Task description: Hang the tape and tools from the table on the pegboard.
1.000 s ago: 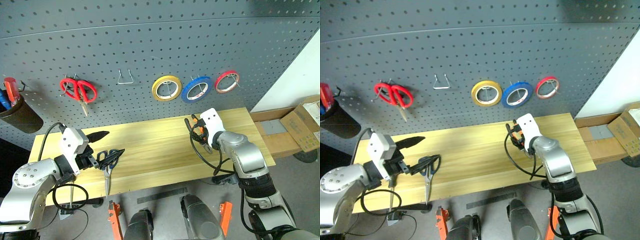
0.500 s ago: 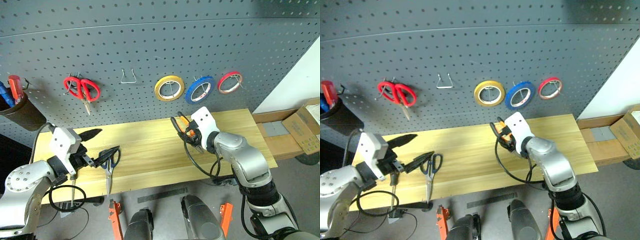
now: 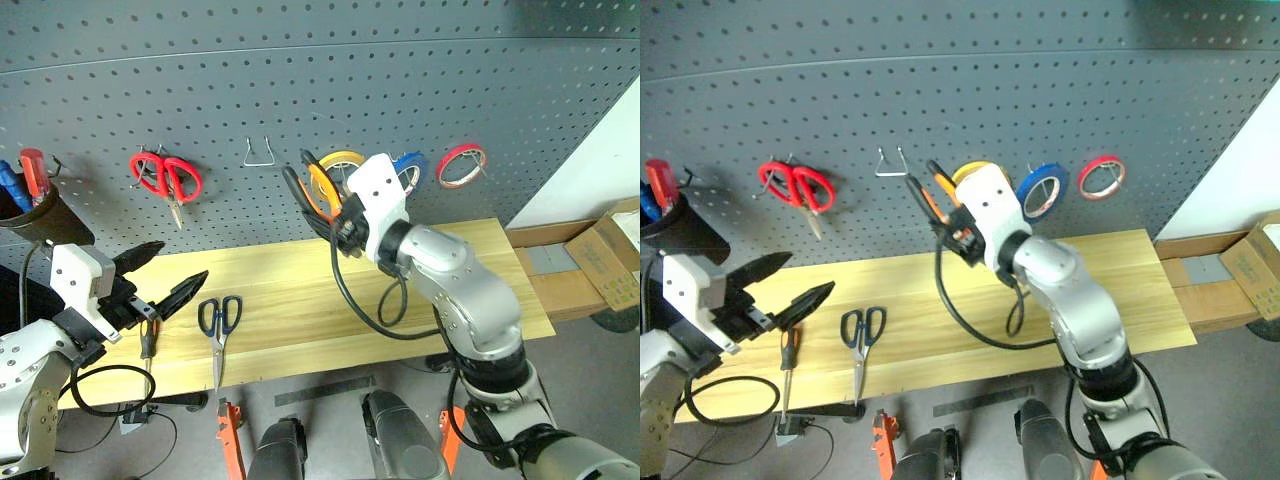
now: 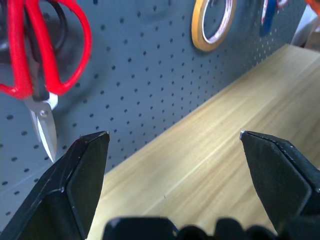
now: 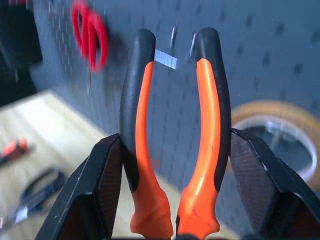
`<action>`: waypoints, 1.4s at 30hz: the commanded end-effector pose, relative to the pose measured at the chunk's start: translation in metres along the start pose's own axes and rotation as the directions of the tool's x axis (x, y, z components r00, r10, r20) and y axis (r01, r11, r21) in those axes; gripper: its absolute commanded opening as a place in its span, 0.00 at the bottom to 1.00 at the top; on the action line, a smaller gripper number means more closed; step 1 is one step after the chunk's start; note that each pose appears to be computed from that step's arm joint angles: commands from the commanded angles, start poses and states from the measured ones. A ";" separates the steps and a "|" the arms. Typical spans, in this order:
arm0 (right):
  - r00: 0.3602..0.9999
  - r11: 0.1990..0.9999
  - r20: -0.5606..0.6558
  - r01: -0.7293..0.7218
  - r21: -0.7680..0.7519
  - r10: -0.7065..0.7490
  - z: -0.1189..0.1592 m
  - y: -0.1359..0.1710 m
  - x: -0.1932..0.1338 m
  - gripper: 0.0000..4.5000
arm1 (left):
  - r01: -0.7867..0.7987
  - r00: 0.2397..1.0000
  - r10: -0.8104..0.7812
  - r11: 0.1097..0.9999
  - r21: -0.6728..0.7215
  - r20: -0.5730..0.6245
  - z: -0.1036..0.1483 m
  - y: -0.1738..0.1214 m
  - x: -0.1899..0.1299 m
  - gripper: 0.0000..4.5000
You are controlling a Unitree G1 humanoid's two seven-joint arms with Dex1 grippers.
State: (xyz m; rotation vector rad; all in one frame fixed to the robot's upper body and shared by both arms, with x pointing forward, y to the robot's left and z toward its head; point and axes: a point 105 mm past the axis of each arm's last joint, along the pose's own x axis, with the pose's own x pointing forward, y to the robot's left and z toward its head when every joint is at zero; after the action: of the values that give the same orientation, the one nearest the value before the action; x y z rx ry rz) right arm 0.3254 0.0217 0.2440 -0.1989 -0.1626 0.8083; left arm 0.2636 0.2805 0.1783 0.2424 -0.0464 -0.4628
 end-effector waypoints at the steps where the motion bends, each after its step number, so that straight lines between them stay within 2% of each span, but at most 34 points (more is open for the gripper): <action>1: 0.988 1.000 0.151 0.010 -0.001 -0.010 0.040 0.002 0.017 0.59 | -0.075 0.994 0.072 0.997 0.035 0.079 0.021 0.016 -0.004 1.00; 9: 0.951 1.000 0.309 -0.022 -0.002 0.021 0.089 0.022 0.059 0.59 | -0.108 0.986 0.105 0.994 0.021 0.130 0.034 0.022 0.000 1.00; 13: 0.921 1.000 0.388 -0.022 -0.015 0.026 0.113 0.031 0.072 0.59 | -0.074 0.988 0.075 0.997 -0.013 0.133 0.034 0.014 0.001 1.00; 24: 0.863 1.000 0.505 0.012 -0.004 -0.009 0.150 0.036 0.098 0.59 | -0.012 0.992 0.015 1.000 -0.021 0.129 0.034 -0.002 0.012 1.00; 31: 0.855 1.000 0.519 -0.001 0.007 -0.003 0.127 0.052 0.112 0.59 | -0.002 0.992 0.006 1.000 -0.031 0.130 0.034 -0.006 0.014 1.00; 36: 0.831 0.996 0.555 0.018 -0.084 0.032 0.123 0.065 0.109 0.59 | 0.006 0.990 -0.001 0.999 -0.036 0.140 0.037 -0.010 0.017 1.00; 42: 0.791 0.988 0.603 -0.011 -0.154 0.103 0.138 0.083 0.102 0.59 | -0.010 0.988 0.017 0.999 -0.047 0.152 0.038 -0.010 0.016 1.00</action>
State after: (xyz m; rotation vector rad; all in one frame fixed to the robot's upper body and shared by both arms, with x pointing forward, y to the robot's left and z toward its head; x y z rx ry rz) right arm 0.3795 0.1100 0.3282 -0.1835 -0.6632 0.7142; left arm 0.2743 0.2596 0.2015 0.1522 -0.1407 -0.4645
